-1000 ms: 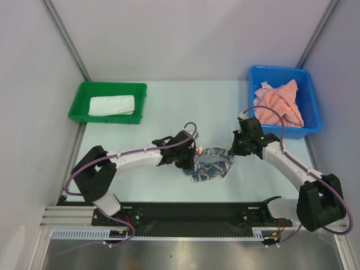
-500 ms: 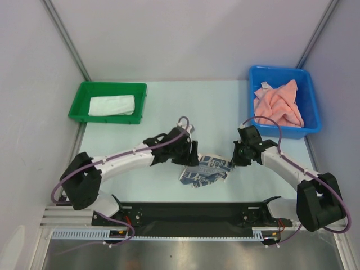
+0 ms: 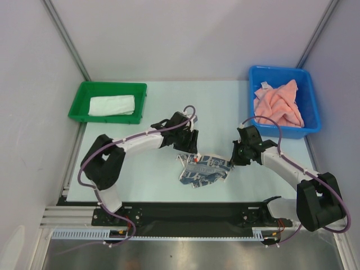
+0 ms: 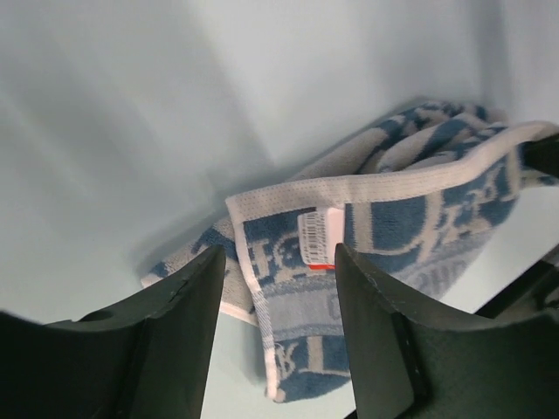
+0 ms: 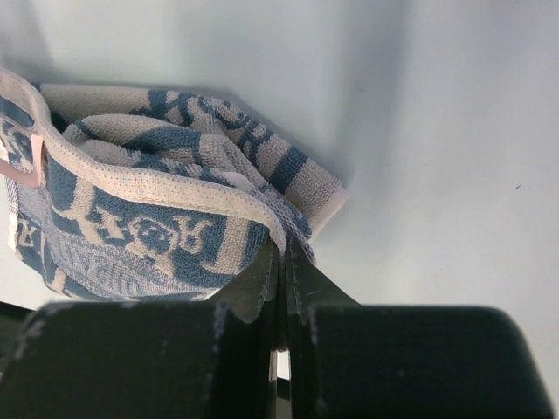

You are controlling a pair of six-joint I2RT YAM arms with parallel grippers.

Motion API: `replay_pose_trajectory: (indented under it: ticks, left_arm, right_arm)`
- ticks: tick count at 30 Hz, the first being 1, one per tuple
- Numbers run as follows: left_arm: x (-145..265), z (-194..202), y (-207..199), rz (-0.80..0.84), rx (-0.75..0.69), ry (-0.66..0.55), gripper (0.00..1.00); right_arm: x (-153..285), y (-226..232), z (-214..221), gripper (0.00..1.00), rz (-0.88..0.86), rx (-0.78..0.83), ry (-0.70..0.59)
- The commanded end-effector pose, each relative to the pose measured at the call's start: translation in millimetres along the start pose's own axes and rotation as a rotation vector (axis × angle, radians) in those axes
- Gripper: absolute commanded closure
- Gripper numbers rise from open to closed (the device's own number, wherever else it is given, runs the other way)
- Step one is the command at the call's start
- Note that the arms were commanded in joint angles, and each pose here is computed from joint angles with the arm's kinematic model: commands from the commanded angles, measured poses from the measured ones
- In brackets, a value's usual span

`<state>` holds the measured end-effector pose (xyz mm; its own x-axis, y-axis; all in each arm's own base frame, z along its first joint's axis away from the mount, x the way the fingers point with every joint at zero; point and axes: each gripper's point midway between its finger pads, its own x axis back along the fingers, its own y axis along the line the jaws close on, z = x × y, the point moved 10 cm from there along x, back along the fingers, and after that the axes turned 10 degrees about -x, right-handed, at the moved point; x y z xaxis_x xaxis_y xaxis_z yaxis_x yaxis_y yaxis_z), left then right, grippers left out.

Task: Fold and stack the towels
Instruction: Flatten out the crumpled towel

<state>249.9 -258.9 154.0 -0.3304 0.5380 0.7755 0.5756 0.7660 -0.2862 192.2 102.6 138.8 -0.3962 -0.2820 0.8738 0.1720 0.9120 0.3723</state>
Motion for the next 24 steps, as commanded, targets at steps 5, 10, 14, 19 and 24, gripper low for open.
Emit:
replay_pose_trajectory:
  ticks: [5,10,14,19,24]
  left_arm:
    - [-32,-14,6,0.001,-0.081,0.056,0.44]
    - [-47,-4,10,0.002,-0.073,0.097,0.48]
    - [-51,5,13,-0.007,-0.068,0.120,0.49]
    - [-54,9,13,0.019,-0.063,0.126,0.54]
    - [-56,10,12,0.036,-0.055,0.130,0.77]
  right_arm:
    - [1,3,-2,0.99,-0.041,0.024,-0.017]
    - [1,4,-2,1.00,-0.046,0.026,-0.021]
    - [1,4,-2,0.99,-0.047,0.025,-0.022]
    - [1,3,-2,1.00,-0.046,0.027,-0.023]
    - [1,3,-2,1.00,-0.040,0.026,-0.027]
